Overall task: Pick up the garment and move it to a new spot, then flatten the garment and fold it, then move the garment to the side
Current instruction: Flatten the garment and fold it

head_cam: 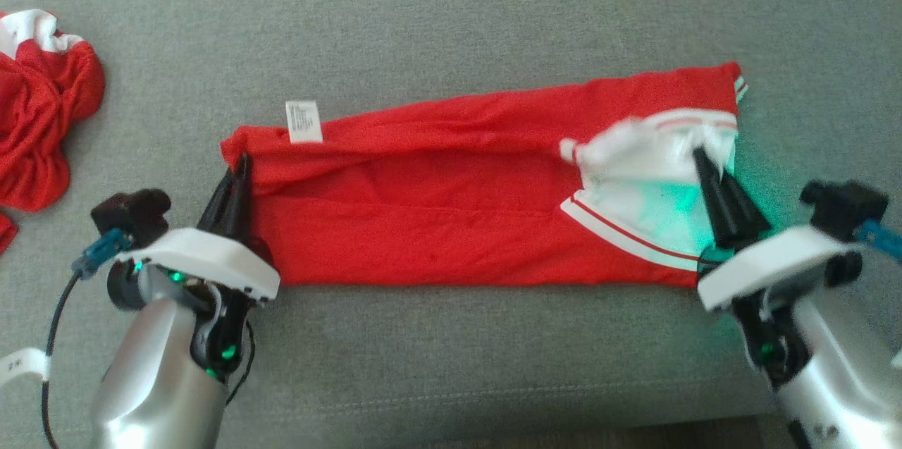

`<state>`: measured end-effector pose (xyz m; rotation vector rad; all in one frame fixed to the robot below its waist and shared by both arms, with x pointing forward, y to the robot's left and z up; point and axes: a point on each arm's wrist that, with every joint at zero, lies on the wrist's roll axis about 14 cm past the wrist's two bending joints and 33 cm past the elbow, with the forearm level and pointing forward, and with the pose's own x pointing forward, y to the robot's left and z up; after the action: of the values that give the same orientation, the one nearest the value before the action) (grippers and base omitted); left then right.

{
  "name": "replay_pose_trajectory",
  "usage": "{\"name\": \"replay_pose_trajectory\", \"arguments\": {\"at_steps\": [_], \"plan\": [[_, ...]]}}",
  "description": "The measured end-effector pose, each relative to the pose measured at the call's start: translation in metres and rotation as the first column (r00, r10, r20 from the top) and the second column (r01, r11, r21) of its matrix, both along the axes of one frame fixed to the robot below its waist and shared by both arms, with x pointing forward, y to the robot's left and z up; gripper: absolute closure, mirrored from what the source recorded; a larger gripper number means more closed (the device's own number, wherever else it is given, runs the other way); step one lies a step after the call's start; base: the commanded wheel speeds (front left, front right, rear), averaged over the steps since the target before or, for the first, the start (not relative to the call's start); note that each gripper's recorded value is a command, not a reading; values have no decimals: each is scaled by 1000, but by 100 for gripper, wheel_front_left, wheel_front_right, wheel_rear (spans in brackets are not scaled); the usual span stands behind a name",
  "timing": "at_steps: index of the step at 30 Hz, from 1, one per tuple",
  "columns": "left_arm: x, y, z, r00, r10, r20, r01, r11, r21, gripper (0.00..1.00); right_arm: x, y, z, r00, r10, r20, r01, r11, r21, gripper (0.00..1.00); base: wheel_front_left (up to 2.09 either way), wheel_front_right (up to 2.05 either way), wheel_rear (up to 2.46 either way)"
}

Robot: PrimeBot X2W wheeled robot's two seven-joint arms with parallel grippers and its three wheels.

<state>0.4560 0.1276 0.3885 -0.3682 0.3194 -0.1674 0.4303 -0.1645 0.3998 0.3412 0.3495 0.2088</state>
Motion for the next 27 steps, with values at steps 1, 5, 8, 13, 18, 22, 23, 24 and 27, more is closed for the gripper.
{"name": "replay_pose_trajectory", "arguments": {"at_steps": [1,5,8,13,18,22,23,24,27], "plan": [[-3,0,-3,1000,1,-13,-1,1000,-2,0,-7,0,-5,1000,0,-19,0,1000,-5,0,0,0,0],[-13,7,-8,999,23,-34,-23,1000,17,0,-27,2,-9,999,-8,-36,7,1000,-17,0,0,0,0],[-16,12,-6,999,42,-25,-41,998,36,0,-35,3,-7,999,-6,-38,5,999,-36,0,0,0,0],[-20,24,13,995,81,54,-86,991,99,0,-44,7,19,999,-19,48,22,998,-55,0,0,0,0],[-25,28,42,983,94,155,-116,983,141,0,-38,-3,61,982,-62,181,78,993,-83,0,0,0,0],[-31,25,70,967,77,241,-119,979,164,0,-35,-9,84,966,-71,249,105,986,-128,0,0,0,0],[-34,23,76,964,65,259,-111,979,168,0,-35,-10,87,965,-69,254,107,985,-139,0,0,0,0],[-37,21,81,959,56,277,-108,978,178,0,-35,-10,90,963,-65,261,107,983,-150,0,0,0,0],[-48,13,93,952,20,306,-87,975,205,0,-38,-9,97,960,-54,275,105,979,-174,0,0,0,0]]}}
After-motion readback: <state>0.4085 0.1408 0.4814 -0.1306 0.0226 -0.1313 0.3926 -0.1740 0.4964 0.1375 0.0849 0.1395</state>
